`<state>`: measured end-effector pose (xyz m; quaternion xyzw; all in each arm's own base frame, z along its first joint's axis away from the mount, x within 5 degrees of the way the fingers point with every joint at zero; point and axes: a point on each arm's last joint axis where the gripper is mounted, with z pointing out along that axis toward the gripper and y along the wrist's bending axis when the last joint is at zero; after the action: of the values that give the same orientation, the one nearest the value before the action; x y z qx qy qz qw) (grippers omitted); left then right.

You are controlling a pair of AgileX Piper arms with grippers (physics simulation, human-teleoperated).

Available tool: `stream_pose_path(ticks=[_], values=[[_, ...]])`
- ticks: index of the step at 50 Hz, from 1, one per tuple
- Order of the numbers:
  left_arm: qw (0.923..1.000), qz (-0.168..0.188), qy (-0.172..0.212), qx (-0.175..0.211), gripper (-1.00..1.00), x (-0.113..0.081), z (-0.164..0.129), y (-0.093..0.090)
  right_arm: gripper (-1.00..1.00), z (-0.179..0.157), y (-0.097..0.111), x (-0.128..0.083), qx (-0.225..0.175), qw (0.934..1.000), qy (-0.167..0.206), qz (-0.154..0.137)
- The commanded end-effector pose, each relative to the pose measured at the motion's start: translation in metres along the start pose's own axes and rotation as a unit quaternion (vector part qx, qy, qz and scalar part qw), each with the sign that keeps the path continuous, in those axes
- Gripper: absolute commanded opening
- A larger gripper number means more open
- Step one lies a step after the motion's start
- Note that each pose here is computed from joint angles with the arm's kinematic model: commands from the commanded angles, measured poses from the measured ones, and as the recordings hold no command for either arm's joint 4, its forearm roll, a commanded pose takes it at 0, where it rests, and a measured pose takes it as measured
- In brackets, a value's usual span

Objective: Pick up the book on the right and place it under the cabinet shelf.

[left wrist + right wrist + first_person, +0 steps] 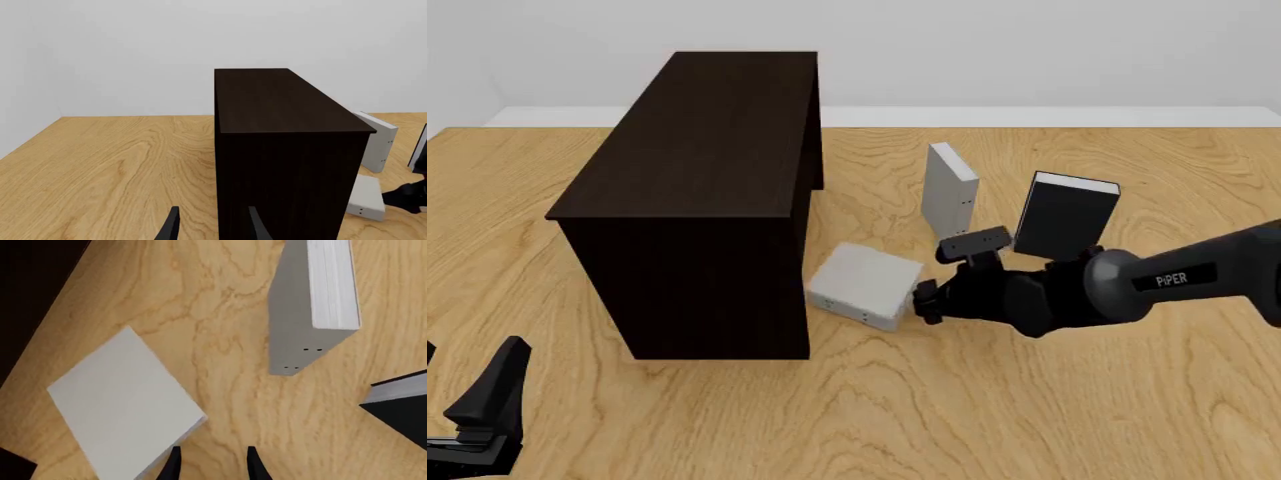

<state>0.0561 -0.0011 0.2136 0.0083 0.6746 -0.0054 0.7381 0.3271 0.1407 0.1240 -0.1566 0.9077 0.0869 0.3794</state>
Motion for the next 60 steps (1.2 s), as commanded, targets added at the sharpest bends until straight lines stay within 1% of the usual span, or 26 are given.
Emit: stream_pose_path(ticks=[1,15,17,19,38,39,60], values=[[1.0000,0.000,0.001,0.000,1.00,0.000,0.000,0.000,1.00,0.010,0.023,-0.007,-0.029,0.9990,-0.025,0.025],[1.0000,-0.001,0.001,0.000,1.00,0.000,0.000,0.000,1.00,0.021,0.040,-0.009,-0.044,0.9987,-0.021,0.014],[1.0000,-0.001,0.002,0.000,1.00,0.000,0.000,0.000,1.00,0.023,0.045,-0.010,-0.049,0.9985,-0.021,0.011],[1.0000,0.000,0.001,0.000,1.00,0.000,0.000,0.000,1.00,0.023,0.046,-0.010,-0.049,0.9985,-0.020,0.010],[1.0000,-0.002,0.003,0.002,1.00,0.001,0.000,0.000,1.00,0.027,0.071,-0.026,-0.071,0.9971,-0.027,-0.005],[1.0000,-0.001,0.002,0.008,1.00,0.000,0.000,-0.001,1.00,0.028,0.072,-0.027,-0.072,0.9970,-0.028,-0.006],[1.0000,-0.001,0.002,0.007,1.00,0.000,0.000,-0.001,1.00,0.036,0.091,-0.039,-0.087,0.9956,-0.033,-0.016]])
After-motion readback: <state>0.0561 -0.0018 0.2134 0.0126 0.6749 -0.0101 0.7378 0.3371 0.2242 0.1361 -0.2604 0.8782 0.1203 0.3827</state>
